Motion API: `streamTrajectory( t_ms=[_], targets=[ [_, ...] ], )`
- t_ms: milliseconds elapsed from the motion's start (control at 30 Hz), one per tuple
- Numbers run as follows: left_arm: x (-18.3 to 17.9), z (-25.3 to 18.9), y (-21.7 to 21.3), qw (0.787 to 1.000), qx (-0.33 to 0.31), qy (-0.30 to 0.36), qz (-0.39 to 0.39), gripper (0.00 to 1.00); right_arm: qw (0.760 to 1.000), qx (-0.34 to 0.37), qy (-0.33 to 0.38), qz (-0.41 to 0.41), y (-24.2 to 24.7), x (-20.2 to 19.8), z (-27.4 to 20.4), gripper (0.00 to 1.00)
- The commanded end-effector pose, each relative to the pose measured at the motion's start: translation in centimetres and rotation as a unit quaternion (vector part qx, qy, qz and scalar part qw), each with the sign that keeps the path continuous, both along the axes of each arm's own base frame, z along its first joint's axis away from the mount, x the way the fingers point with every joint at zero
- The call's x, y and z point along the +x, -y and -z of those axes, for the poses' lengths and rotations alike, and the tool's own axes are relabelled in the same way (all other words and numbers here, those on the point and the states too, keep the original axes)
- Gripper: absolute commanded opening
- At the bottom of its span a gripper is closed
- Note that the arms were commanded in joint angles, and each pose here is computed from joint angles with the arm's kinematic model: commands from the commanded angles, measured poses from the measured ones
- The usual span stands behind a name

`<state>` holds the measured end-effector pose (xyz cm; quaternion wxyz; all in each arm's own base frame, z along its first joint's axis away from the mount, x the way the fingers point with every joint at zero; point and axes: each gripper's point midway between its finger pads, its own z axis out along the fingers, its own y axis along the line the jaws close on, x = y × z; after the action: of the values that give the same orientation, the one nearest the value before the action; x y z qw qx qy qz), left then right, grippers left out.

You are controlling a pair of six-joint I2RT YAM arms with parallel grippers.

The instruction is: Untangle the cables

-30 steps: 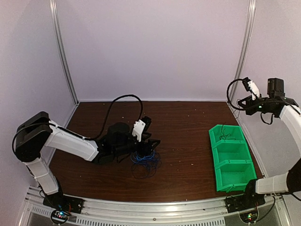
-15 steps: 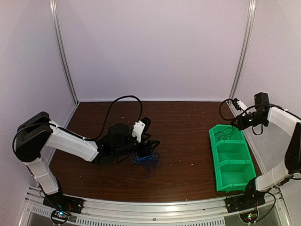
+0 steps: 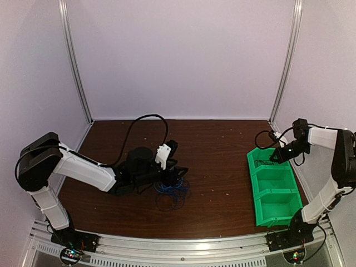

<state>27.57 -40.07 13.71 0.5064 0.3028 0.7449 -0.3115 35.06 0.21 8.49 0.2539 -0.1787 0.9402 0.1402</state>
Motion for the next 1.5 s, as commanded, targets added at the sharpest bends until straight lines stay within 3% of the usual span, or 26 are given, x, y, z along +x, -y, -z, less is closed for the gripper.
streamTrajectory(
  t_ms=[0, 67, 267, 433, 600, 833, 967, 1133, 1267, 1333, 1433, 1467],
  targets=[
    [0.2, -1.4, 0.5, 1.000, -0.022, 0.013, 0.000, 0.63, 1.000, -0.023, -0.011, 0.013, 1.1, 0.0, 0.3, 0.00],
    [0.3, -1.6, 0.5, 1.000, -0.021, 0.012, -0.002, 0.63, 0.999, -0.030, -0.012, 0.016, 1.3, 0.1, -0.1, 0.00],
    [1.0, -2.8, -0.1, 0.999, -0.011, 0.015, -0.028, 0.67, 0.998, -0.058, 0.020, 0.016, 1.8, -0.2, -5.3, 0.33],
    [2.8, -3.1, -2.3, 0.996, 0.029, -0.008, -0.081, 0.74, 0.995, -0.067, 0.077, 0.018, 1.4, -1.0, -11.1, 0.44],
    [3.8, -3.3, -4.8, 0.991, 0.064, -0.025, -0.113, 0.75, 0.990, -0.064, 0.116, -0.048, -3.7, -1.1, -14.1, 0.44],
    [2.3, -3.1, -8.0, 0.987, 0.097, -0.041, -0.123, 0.71, 0.970, -0.035, 0.163, -0.179, -14.4, -0.9, -14.6, 0.38],
    [0.7, -2.1, -9.4, 0.986, 0.096, -0.065, -0.118, 0.63, 0.956, -0.011, 0.161, -0.244, -20.3, -0.8, -12.9, 0.32],
    [-1.1, -0.7, -10.2, 0.988, 0.068, -0.097, -0.101, 0.42, 0.935, 0.016, 0.135, -0.329, -27.5, -2.2, -9.6, 0.29],
    [-1.8, 0.9, -10.4, 0.986, 0.044, -0.128, -0.100, 0.35, 0.924, 0.021, 0.113, -0.366, -31.8, -3.2, -7.0, 0.27],
    [-1.3, 2.2, -11.6, 0.978, 0.039, -0.145, -0.143, 0.38, 0.914, 0.017, 0.106, -0.390, -33.8, -3.9, -5.9, 0.28],
    [-0.6, 4.3, -14.5, 0.957, 0.022, -0.181, -0.227, 0.63, 0.902, 0.012, 0.099, -0.421, -37.1, -4.7, -5.0, 0.30],
    [-0.6, 4.7, -14.9, 0.952, 0.011, -0.194, -0.236, 0.67, 0.899, 0.009, 0.092, -0.427, -38.0, -4.7, -4.5, 0.31]
  ],
)
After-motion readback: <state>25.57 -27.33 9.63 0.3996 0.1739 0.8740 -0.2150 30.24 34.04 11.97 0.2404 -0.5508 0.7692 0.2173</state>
